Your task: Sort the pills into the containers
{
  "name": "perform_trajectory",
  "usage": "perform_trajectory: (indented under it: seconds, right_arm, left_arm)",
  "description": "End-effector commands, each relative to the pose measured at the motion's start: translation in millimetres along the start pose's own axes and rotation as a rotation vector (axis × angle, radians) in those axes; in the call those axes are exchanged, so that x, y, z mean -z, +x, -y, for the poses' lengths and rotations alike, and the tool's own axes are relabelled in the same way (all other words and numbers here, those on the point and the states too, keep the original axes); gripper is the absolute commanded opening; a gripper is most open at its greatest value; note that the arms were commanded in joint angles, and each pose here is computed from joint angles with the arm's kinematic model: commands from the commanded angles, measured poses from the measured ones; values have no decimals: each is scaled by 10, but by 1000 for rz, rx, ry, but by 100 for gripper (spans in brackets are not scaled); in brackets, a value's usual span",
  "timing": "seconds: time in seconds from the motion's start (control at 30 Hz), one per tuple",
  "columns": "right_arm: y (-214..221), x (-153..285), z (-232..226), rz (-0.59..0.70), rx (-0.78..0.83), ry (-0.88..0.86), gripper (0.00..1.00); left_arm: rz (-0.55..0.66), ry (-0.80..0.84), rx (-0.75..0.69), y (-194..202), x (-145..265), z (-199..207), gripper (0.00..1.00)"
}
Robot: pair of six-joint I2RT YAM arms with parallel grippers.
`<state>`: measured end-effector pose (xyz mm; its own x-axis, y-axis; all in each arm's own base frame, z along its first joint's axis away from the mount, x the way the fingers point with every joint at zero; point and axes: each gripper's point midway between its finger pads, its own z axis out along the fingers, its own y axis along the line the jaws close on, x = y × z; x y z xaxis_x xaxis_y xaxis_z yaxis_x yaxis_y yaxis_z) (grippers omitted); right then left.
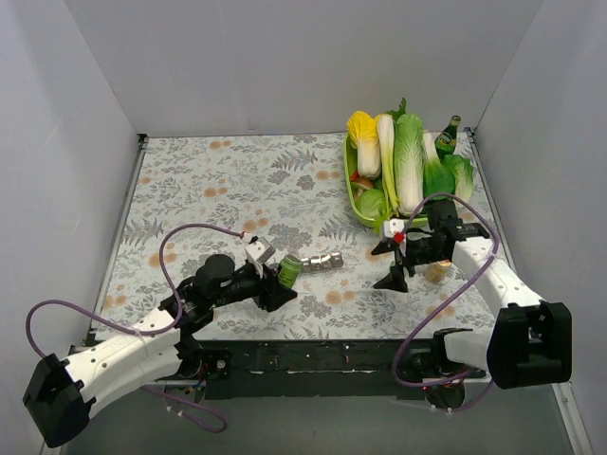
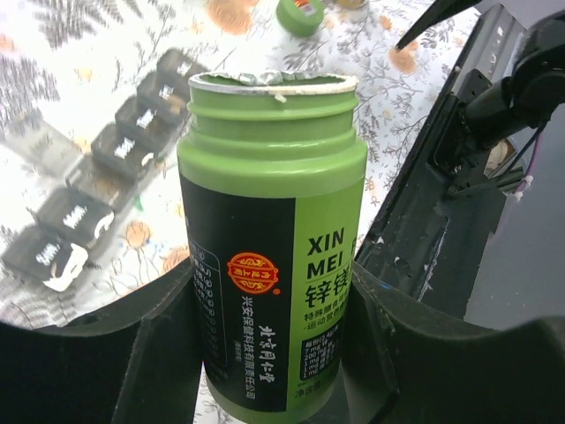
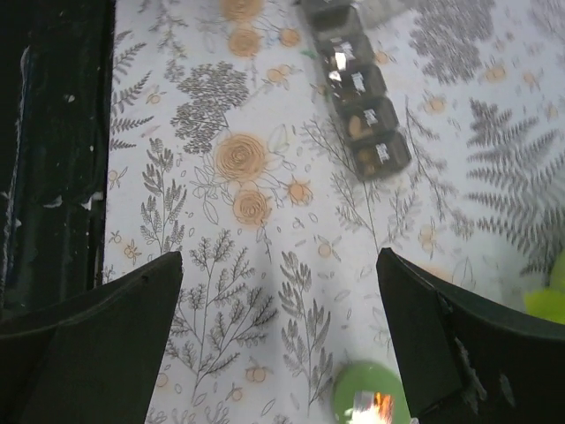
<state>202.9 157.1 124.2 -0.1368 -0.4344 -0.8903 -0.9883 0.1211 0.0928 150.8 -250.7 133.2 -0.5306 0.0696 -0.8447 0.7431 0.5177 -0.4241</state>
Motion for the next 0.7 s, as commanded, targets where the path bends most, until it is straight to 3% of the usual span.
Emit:
perform_trajectory:
  seconds: [0.0,0.1,0.27,0.33,0.67]
  right_arm:
    - [-226,-227,-300,29,516,-207,98]
    - [-289,-497,-201,-49,659,-236,98]
    - [-214,-933,124,-216,637,-219,98]
    - [-344,-1037,280,-240,602,-193,97]
    - [-41,-1396,608,-376,412,-163,91]
  left_arm:
    - [76,99,-274,-425,94,233,0]
    - [2,81,-443,-442,124,164,0]
    - [-177,7,-608,-197,149,-164,0]
    - [-167,-38,-629,-256,171,-273,0]
    - [-165,-66,-610,-263,326,-593,0]
